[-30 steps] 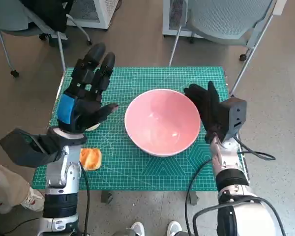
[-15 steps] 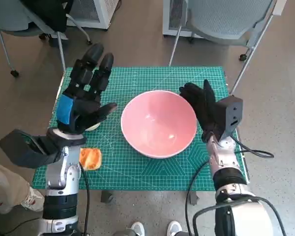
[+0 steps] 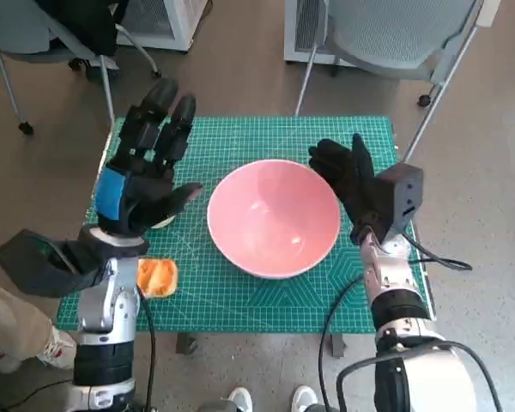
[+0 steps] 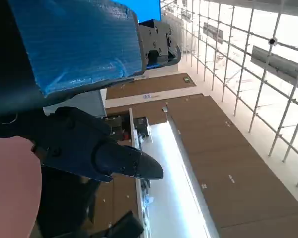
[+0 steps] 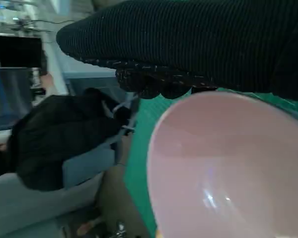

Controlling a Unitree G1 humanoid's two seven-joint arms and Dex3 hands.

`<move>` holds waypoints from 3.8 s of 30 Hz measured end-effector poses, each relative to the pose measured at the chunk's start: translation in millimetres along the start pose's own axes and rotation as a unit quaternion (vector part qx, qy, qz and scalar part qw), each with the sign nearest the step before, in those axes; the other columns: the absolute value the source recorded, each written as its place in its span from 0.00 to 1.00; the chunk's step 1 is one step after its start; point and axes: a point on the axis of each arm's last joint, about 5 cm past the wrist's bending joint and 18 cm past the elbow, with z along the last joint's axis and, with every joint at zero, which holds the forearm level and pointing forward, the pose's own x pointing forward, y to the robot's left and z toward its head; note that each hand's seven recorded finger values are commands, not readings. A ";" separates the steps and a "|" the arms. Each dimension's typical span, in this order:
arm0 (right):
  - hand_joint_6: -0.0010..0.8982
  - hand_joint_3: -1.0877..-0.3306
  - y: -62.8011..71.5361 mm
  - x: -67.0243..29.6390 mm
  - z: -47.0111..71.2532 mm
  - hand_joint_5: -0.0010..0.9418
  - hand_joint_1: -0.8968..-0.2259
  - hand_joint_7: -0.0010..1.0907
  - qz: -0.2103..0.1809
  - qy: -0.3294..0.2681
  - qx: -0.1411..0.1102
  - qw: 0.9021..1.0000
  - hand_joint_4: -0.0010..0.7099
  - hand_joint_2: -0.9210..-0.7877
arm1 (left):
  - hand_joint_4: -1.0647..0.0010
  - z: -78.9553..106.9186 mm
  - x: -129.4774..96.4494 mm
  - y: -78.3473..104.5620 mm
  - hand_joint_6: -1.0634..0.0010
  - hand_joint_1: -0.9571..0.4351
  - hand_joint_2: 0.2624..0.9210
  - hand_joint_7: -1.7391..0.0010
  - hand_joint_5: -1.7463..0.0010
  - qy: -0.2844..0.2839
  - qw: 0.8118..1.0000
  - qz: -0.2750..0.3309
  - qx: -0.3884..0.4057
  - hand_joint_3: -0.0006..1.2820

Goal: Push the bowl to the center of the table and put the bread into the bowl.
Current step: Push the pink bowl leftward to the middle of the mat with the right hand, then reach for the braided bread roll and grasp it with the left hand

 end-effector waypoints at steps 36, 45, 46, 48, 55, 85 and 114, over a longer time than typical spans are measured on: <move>0.15 0.30 11.7 -12.6 60.9 0.01 0.33 0.07 0.166 -0.400 -0.048 0.900 0.14 0.00 | 0.99 16.4 -2.3 -1.2 1.00 0.32 0.97 0.76 1.00 -0.024 0.999 0.001 0.021 0.10; 0.15 0.30 11.0 -14.8 56.8 0.01 0.32 0.07 0.165 -0.390 -0.041 0.905 0.14 0.00 | 0.99 21.5 -4.2 -0.6 1.00 0.31 0.96 0.77 1.00 -0.026 0.999 -0.006 0.036 0.11; 0.14 0.30 10.9 -15.3 56.5 0.01 0.32 0.07 0.165 -0.390 -0.041 0.905 0.14 0.00 | 0.99 24.2 -5.3 -0.2 1.00 0.32 0.93 0.78 1.00 -0.027 0.999 -0.009 0.045 0.11; 0.14 0.30 11.4 -15.8 56.4 0.01 0.31 0.07 0.164 -0.389 -0.040 0.906 0.14 0.00 | 0.99 35.5 -9.3 1.9 1.00 0.35 0.87 0.80 1.00 -0.013 0.994 -0.021 0.105 0.10; 0.14 0.30 9.3 -17.0 59.6 0.00 0.31 0.08 0.161 -0.395 -0.045 0.903 0.14 0.00 | 1.00 80.8 -23.5 13.0 0.96 0.66 0.63 0.84 1.00 0.119 0.937 -0.068 0.320 0.03; 0.12 0.29 13.8 -18.1 58.2 0.00 0.33 0.10 0.161 -0.386 -0.031 0.908 0.14 0.00 | 0.96 112.5 -39.3 -19.4 0.79 0.73 0.63 0.99 1.00 0.433 0.736 -0.126 0.506 0.01; 0.10 0.30 13.1 -17.1 54.7 0.00 0.32 0.13 0.168 -0.374 -0.024 0.912 0.14 0.00 | 0.92 44.9 -27.4 -5.3 0.73 0.58 0.65 0.99 1.00 0.542 0.646 -0.140 0.519 0.00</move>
